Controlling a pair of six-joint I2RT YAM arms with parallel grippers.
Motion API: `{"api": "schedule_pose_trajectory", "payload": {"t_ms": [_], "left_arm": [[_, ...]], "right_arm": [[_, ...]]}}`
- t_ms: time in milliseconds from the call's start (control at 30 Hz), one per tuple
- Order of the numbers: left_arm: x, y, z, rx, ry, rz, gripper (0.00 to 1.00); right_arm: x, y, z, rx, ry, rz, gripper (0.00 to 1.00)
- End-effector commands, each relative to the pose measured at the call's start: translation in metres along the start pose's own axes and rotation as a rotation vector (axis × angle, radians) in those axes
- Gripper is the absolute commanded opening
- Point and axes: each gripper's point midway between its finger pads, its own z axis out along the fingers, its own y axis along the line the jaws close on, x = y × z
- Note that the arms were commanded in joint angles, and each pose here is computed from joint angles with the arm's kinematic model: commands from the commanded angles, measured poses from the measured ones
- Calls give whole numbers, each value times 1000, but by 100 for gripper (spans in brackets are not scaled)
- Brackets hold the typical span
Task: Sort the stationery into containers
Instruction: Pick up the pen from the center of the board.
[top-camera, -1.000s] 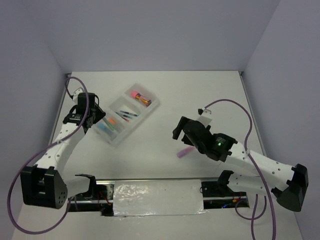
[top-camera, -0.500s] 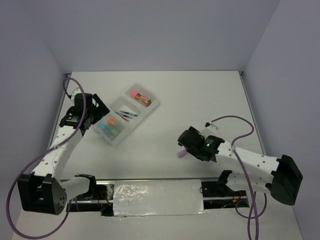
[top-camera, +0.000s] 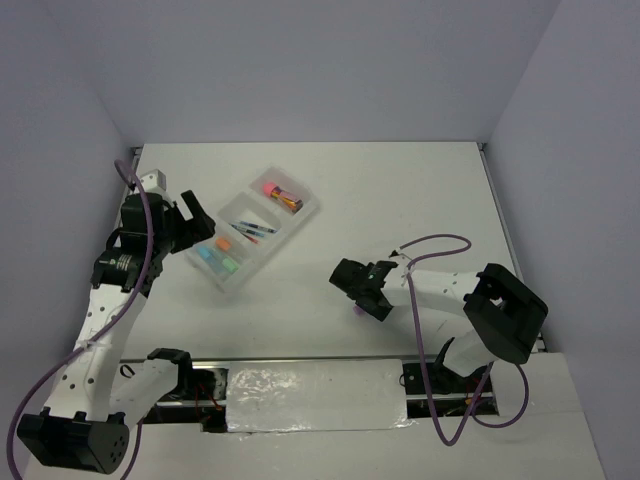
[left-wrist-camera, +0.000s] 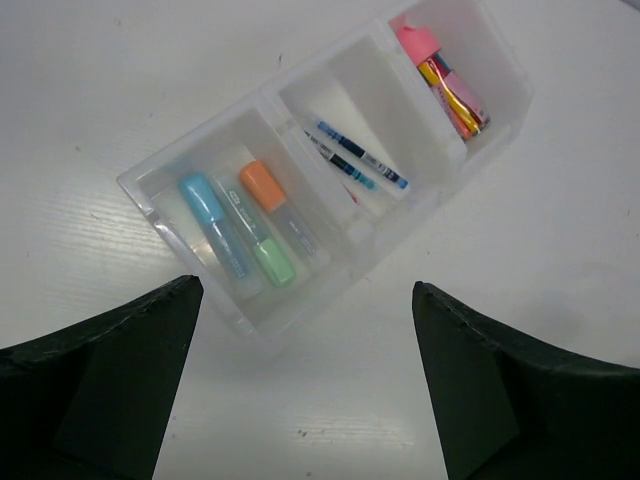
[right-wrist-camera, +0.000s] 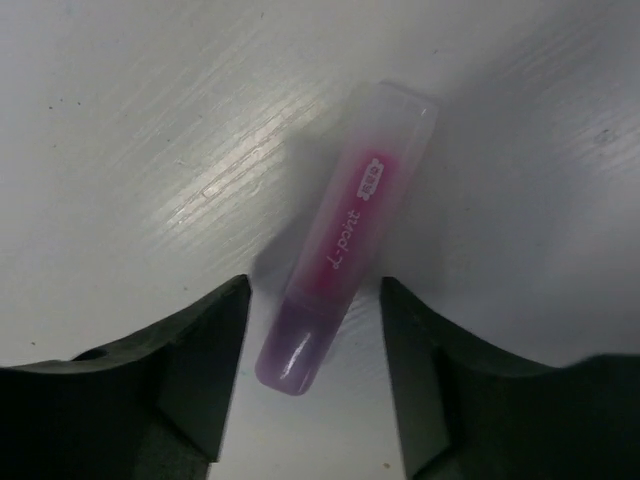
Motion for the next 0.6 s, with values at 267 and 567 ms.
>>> {"api": "schedule_pose_trajectory", "payload": {"t_ms": [267,567], "left_arm": [[19,15,-29,34,-48,105,99],[-18,63,-84,-160,-400,-50,99]], "right_arm": [[11,153,-68,-400,-84,-378,0],[74,320,-170,-1020,-169,-976,3]]}}
